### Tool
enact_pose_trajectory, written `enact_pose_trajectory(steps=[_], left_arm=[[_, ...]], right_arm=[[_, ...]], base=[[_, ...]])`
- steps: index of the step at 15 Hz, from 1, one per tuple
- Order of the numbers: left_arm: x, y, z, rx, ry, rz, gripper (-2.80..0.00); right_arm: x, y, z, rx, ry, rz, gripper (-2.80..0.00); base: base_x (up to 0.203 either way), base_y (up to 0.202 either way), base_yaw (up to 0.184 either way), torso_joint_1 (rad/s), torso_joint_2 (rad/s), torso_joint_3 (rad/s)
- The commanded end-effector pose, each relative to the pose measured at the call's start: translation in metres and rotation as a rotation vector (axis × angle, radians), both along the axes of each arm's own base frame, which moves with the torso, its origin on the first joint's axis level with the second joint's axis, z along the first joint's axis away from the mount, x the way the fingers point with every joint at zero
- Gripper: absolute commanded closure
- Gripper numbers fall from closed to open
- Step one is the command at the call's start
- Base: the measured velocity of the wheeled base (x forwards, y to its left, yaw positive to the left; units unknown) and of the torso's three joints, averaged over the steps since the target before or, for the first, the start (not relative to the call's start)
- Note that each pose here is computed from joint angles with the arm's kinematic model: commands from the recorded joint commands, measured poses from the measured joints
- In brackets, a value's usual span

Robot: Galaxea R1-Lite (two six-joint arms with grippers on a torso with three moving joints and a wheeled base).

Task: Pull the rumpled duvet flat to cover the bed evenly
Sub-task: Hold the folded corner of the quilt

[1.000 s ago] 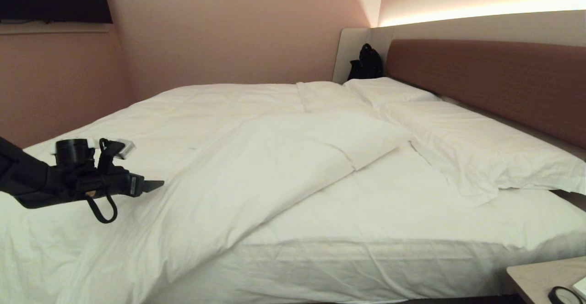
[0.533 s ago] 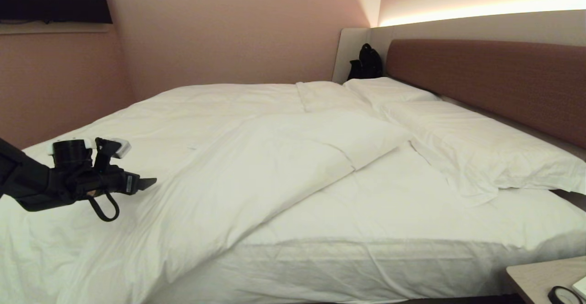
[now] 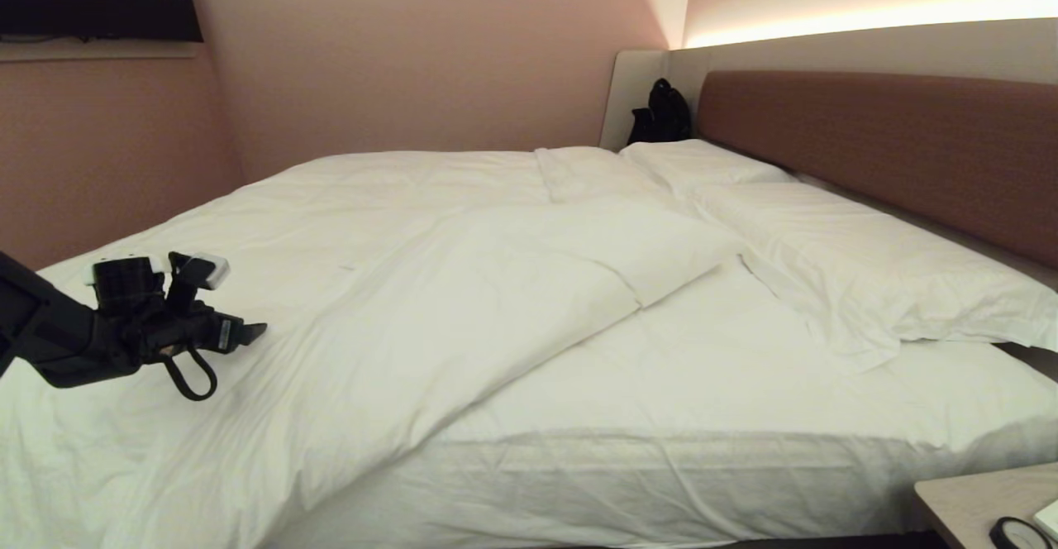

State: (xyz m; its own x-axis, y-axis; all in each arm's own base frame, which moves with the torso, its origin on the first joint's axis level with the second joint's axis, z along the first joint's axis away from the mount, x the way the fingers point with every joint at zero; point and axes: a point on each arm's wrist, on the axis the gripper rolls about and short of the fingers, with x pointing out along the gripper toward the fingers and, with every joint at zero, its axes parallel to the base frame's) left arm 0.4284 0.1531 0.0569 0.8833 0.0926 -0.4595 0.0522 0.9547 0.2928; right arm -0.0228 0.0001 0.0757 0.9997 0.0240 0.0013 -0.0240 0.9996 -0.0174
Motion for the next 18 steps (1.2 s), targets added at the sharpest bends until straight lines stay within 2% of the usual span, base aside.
enact_pose_trajectory(steps=[1, 7, 8, 9, 10, 12, 13, 18], left_arm=[[0.002, 0.0, -0.006, 0.004, 0.012, 0.004, -2.8], [0.001, 0.0, -0.008, -0.021, 0.031, 0.004, -2.8], [0.0, -0.001, -0.006, -0.049, 0.052, 0.005, -2.8], [0.0, -0.001, -0.006, -0.052, 0.052, 0.005, -2.8], [0.0, -0.001, -0.002, -0.09, 0.054, 0.0, -2.8], [-0.003, -0.005, 0.008, -0.233, 0.091, -0.028, -2.8], [-0.004, -0.005, 0.012, -0.27, 0.096, -0.041, -2.8], [0.0, -0.005, 0.011, -0.346, 0.19, -0.027, -2.8]], right_arm=[[0.0, 0.0, 0.0, -0.001, 0.001, 0.001, 0.0], [0.0, 0.0, 0.0, -0.001, 0.001, 0.001, 0.0], [0.0, 0.0, 0.0, -0.001, 0.001, 0.001, 0.0], [0.0, 0.0, 0.0, -0.001, 0.001, 0.001, 0.0], [0.0, 0.0, 0.0, -0.001, 0.001, 0.001, 0.0], [0.0, 0.0, 0.0, -0.001, 0.001, 0.001, 0.0], [0.0, 0.0, 0.0, -0.001, 0.001, 0.001, 0.0], [0.0, 0.0, 0.0, -0.001, 0.001, 0.001, 0.0]], base=[[0.0, 0.0, 0.0, 0.0, 0.0, 0.0], [0.0, 0.0, 0.0, 0.0, 0.0, 0.0], [0.0, 0.0, 0.0, 0.0, 0.0, 0.0], [0.0, 0.0, 0.0, 0.0, 0.0, 0.0], [0.0, 0.0, 0.0, 0.0, 0.0, 0.0], [0.0, 0.0, 0.0, 0.0, 0.0, 0.0], [0.0, 0.0, 0.0, 0.0, 0.0, 0.0], [0.0, 0.0, 0.0, 0.0, 0.0, 0.0]])
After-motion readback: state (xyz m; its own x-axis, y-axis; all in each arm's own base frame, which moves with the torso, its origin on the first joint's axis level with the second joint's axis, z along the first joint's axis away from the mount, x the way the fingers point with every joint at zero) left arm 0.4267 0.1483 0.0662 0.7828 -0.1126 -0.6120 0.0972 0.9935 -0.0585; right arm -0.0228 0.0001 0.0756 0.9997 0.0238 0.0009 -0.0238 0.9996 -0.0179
